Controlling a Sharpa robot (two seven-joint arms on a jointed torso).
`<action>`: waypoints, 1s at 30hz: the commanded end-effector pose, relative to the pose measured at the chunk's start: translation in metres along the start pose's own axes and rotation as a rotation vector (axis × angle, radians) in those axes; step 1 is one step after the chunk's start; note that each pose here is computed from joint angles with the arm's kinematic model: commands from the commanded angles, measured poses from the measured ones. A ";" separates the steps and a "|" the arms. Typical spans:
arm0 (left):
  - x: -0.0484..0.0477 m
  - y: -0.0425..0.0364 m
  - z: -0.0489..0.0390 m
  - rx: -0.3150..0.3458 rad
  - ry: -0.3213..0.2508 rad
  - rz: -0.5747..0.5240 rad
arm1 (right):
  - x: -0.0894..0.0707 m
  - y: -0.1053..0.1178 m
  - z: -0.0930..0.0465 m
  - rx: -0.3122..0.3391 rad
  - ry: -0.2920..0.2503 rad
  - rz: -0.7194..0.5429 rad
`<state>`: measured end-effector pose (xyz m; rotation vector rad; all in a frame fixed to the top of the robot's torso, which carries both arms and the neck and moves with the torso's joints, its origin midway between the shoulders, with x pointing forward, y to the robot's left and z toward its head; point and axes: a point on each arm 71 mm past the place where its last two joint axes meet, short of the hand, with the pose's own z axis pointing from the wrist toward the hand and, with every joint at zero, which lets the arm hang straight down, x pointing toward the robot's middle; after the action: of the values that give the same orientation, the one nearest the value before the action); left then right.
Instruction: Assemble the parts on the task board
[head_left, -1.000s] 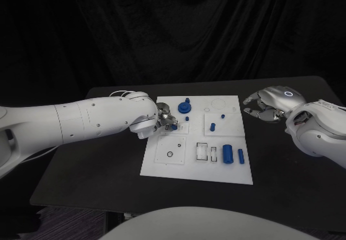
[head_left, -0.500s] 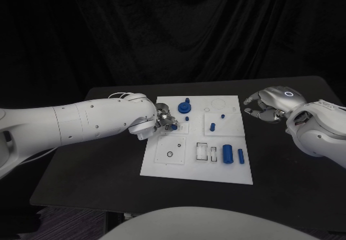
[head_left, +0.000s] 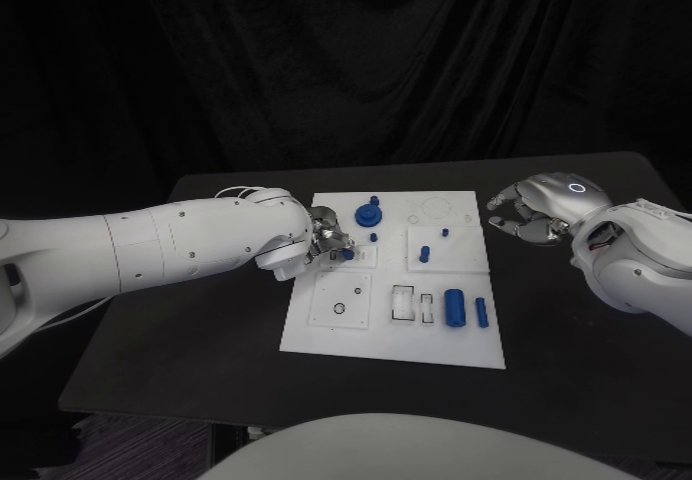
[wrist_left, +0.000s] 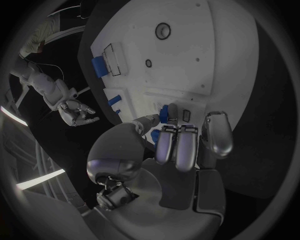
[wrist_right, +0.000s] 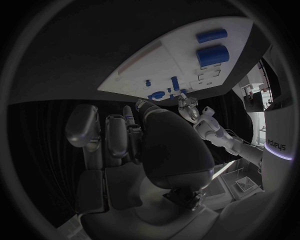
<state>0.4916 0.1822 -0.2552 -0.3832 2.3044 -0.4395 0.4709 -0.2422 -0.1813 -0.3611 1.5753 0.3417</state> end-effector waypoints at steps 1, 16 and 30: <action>0.0023 0.0005 0.0003 0.011 -0.002 -0.015 | 0.002 -0.002 -0.001 0.021 0.009 -0.004; 0.0008 0.0018 -0.0036 0.027 -0.044 -0.040 | 0.002 -0.003 -0.001 0.027 0.013 -0.005; 0.0001 0.0013 -0.0043 0.041 -0.055 -0.046 | 0.003 -0.003 -0.001 0.028 0.017 -0.006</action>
<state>0.4881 0.1865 -0.2539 -0.4202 2.2493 -0.4631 0.4716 -0.2444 -0.1827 -0.3565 1.5847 0.3295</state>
